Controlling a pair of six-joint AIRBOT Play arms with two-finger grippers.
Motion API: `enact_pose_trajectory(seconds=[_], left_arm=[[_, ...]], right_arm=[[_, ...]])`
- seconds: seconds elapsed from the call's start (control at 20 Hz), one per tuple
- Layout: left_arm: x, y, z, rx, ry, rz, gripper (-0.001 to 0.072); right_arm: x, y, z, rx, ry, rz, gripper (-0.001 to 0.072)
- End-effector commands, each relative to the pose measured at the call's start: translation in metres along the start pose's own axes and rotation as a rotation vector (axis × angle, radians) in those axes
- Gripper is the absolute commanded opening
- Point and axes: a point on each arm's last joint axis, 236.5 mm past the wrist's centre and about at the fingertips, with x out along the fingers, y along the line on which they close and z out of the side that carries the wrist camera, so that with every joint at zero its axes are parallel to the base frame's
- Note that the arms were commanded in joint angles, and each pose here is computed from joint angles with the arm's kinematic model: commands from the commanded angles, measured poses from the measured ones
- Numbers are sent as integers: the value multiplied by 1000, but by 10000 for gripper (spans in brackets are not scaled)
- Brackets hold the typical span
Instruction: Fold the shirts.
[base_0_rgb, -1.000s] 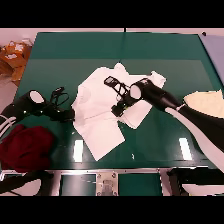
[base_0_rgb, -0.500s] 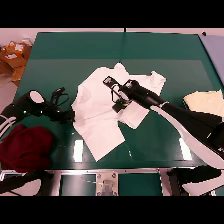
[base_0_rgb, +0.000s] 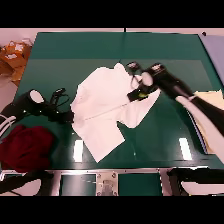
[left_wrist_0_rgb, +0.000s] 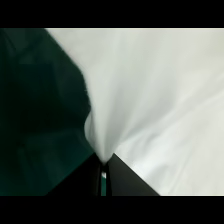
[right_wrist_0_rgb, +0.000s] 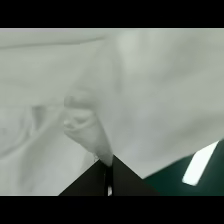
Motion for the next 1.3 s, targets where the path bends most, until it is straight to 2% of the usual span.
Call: enact_pose_trajectory(seconds=[0.0,0.15,0.3,0.45,0.6,0.65,0.7,0.75,0.85,1.0,1.25], left_arm=[[-11,7,1,43,24,47,24],[-18,5,20,55,-38,53,25],[-16,7,24,55,-51,58,24],[-16,7,23,55,-45,55,25],[-16,4,13,55,-3,45,27],[-18,3,13,55,-1,43,209],[-20,1,10,52,16,38,448],[-25,-1,7,63,41,34,447],[-37,4,4,89,74,65,447],[-52,23,10,-15,38,33,447],[-50,30,-2,-236,3,-172,448]], right_arm=[[-43,-72,-23,319,-41,89,10],[-29,-133,-105,630,34,109,12],[9,-130,-175,827,105,205,12],[30,-117,-212,962,127,281,12],[32,-107,-221,976,125,311,13],[30,-107,-220,976,122,314,60],[27,-110,-218,974,116,311,329],[21,-119,-214,981,101,302,588],[4,-154,-202,1018,20,259,590],[-4,-196,-208,1054,-29,216,561],[28,-189,-245,1047,103,279,558]])
